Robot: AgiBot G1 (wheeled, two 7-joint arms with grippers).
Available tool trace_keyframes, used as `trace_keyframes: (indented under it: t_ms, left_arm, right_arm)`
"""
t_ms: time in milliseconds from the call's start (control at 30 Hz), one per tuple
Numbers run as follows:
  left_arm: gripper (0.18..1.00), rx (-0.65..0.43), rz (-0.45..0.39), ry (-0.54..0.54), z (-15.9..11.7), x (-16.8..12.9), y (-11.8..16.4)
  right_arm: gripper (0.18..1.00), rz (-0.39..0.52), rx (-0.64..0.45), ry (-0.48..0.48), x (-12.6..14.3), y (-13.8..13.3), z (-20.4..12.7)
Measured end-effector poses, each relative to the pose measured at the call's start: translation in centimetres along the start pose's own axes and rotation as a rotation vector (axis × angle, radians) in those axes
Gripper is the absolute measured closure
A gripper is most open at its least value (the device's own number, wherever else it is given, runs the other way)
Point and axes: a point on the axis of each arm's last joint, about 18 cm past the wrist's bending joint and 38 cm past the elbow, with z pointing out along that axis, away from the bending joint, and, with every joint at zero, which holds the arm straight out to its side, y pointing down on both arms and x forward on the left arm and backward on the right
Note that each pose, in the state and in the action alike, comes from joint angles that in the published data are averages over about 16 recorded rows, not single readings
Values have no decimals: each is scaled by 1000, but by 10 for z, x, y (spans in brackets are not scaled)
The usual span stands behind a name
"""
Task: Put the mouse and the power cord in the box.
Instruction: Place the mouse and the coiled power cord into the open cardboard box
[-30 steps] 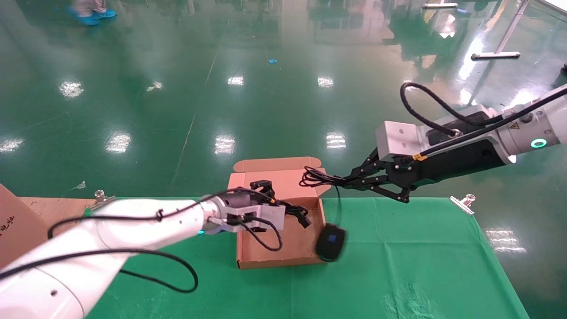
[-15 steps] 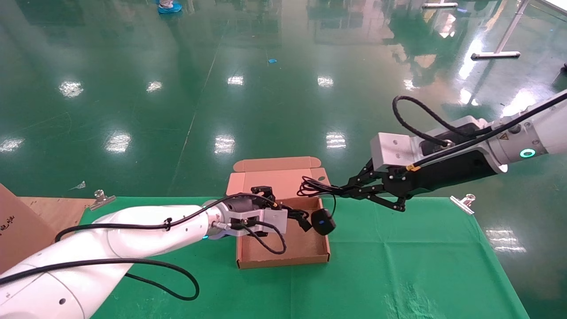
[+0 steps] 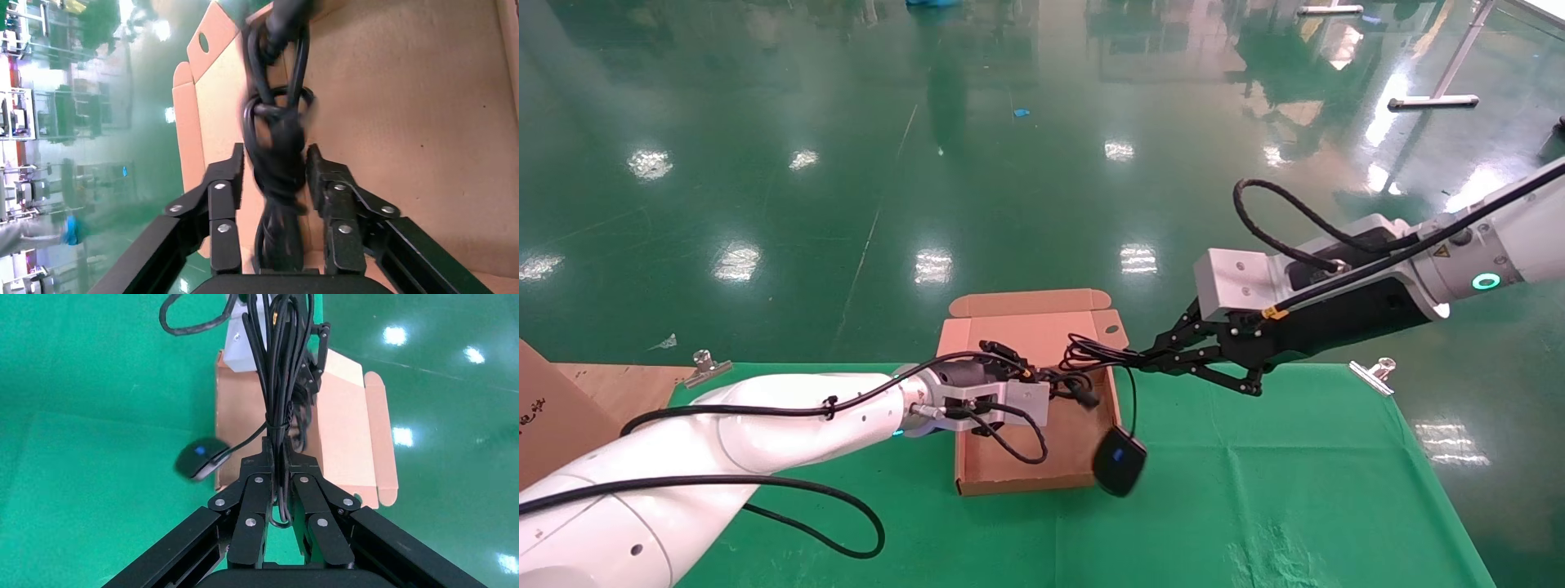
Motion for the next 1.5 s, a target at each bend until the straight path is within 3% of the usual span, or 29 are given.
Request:
trace_keyframes:
  t_ms: [400, 800, 1200, 1500]
  left_arm:
    - [561, 19, 23, 19, -22, -26, 15]
    - [315, 33, -35, 13, -86, -49, 80]
    - [200, -37, -133, 1, -139, -33, 150]
    - [184, -78, -222, -13, -160, -24, 181]
  right_arm:
    - [978, -40, -19, -23, 7, -17, 19]
    - [978, -105, -40, -41, 9, -35, 72]
    - [978, -165, -62, 95, 9, -42, 143]
    - [978, -151, -119, 160, -14, -21, 194]
